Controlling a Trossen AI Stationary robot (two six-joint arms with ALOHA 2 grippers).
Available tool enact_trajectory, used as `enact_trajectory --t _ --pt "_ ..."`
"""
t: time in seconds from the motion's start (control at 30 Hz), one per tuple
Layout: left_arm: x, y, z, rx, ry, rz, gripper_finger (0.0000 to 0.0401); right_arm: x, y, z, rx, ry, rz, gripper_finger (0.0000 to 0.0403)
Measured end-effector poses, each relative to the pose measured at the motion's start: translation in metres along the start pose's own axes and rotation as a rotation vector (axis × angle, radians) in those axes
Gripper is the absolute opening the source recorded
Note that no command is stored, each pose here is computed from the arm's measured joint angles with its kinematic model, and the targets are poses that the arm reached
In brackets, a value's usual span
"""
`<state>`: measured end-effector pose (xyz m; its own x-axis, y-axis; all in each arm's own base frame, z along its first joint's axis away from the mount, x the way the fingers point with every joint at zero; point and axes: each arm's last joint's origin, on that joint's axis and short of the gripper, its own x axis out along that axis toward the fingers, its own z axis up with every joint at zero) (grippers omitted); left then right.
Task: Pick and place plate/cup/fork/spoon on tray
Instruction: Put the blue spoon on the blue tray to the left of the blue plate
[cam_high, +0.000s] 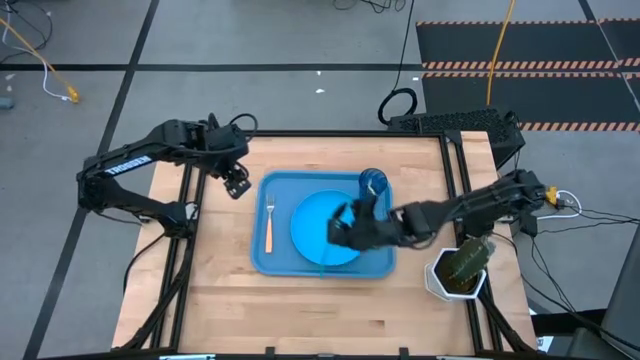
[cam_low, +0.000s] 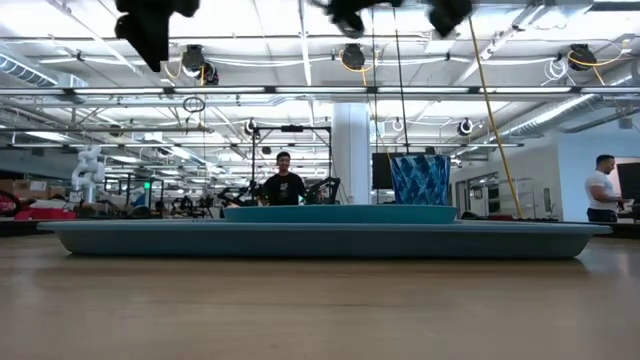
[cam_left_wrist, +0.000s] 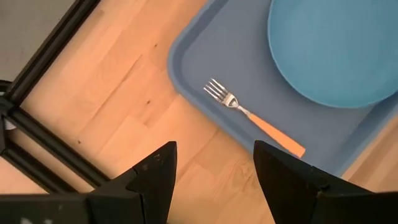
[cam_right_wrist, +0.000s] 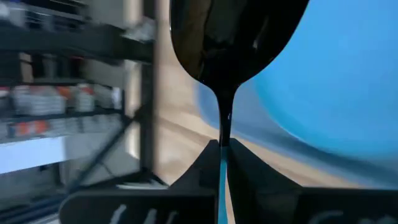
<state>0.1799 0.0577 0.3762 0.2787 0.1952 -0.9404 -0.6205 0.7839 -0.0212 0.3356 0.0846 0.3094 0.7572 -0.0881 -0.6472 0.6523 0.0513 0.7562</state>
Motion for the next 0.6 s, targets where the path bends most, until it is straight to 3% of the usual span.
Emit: enact_trajectory --t 0.1,0.33,0.6 --pt "-0.012 0.006 -0.012 -0.003 -0.026 -0.011 0.0216 0.019 0.013 0.015 -0.052 -0.03 0.003 0.0" --pt "-0.034 0.018 -0.037 -0.058 -0.07 -0.034 0.0216 0.081 0.028 0.037 -0.098 0.056 -0.008 0.0" --pt "-0.047 0.025 -0.052 -0.113 -0.122 -0.064 0.0216 0.13 0.044 0.058 -0.185 0.104 0.001 0.0"
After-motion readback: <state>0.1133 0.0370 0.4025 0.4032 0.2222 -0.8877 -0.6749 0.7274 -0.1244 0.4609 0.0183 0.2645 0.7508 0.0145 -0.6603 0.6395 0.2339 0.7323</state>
